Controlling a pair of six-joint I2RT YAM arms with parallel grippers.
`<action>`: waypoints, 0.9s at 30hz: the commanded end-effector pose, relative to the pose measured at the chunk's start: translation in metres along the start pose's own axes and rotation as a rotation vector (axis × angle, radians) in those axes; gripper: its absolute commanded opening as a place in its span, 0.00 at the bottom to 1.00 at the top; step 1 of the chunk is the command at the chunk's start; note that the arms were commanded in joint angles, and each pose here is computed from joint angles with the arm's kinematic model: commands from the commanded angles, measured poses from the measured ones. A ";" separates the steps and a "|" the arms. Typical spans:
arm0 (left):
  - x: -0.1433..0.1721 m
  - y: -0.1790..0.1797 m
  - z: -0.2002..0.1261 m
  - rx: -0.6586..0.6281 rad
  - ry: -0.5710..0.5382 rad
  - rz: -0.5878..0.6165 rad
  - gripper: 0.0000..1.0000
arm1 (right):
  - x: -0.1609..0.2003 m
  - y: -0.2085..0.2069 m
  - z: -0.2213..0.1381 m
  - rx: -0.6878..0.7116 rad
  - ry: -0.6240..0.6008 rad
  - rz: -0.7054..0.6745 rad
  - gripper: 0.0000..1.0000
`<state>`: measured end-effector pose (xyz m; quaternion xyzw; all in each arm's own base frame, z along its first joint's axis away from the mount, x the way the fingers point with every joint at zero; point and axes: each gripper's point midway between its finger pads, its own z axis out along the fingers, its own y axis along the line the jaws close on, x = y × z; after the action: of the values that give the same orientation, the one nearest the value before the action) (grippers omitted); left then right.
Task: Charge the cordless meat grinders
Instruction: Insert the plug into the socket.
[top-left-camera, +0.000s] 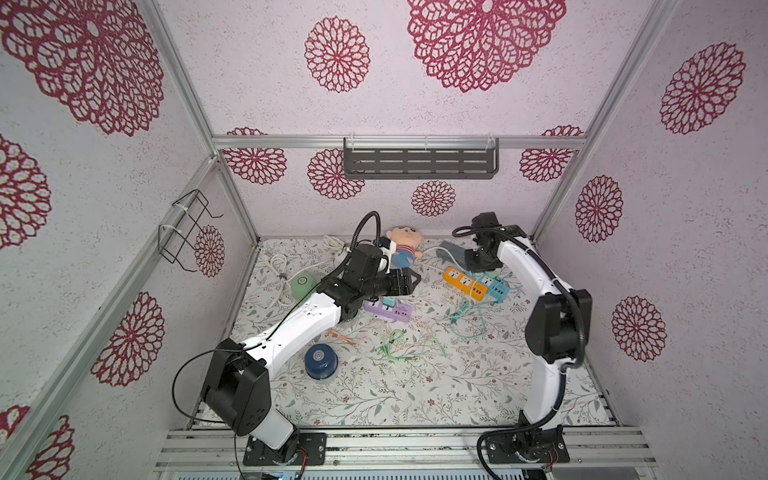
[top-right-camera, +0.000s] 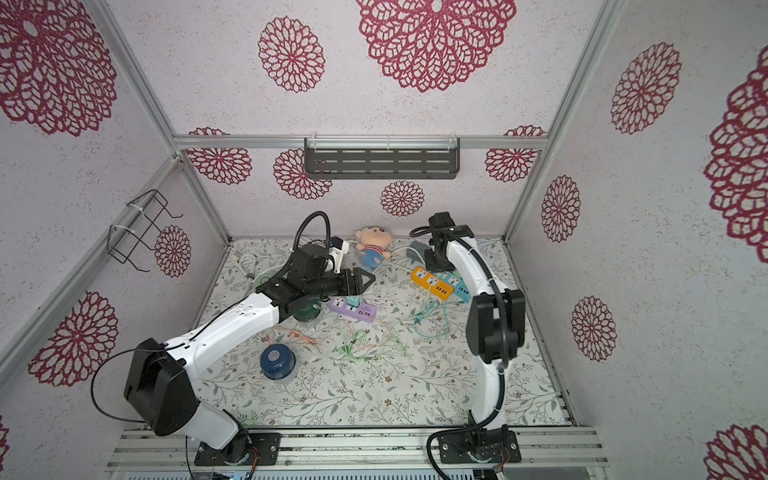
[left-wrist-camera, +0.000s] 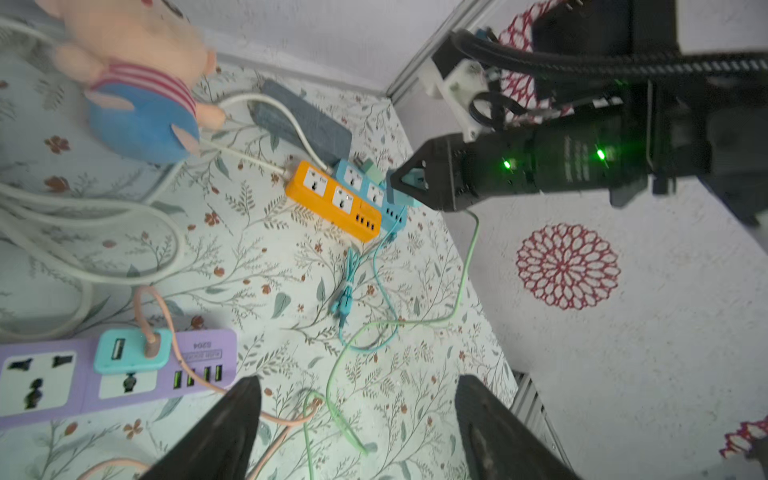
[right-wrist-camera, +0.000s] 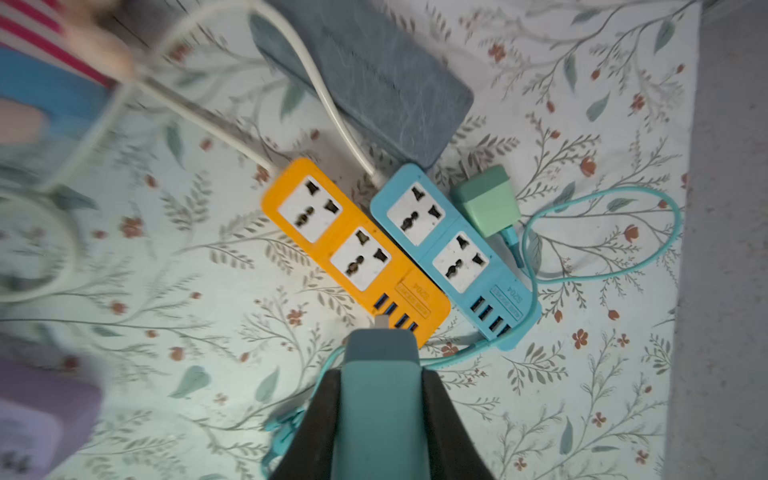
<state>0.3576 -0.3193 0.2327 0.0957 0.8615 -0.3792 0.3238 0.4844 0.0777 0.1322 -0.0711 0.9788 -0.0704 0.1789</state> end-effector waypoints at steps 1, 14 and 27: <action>0.012 -0.011 -0.005 0.063 0.036 0.053 0.76 | -0.002 -0.010 -0.010 0.093 0.051 -0.164 0.00; 0.036 -0.015 -0.007 0.160 0.067 0.011 0.72 | -0.027 0.000 0.016 0.139 0.007 -0.418 0.00; 0.041 -0.018 -0.005 0.185 0.092 0.012 0.71 | -0.022 0.003 0.025 0.011 0.008 -0.475 0.00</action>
<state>0.3188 -0.3284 0.2059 0.1334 0.8503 -0.4366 0.2618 0.5112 0.0809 0.0872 -0.2889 0.9401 -0.1300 0.1256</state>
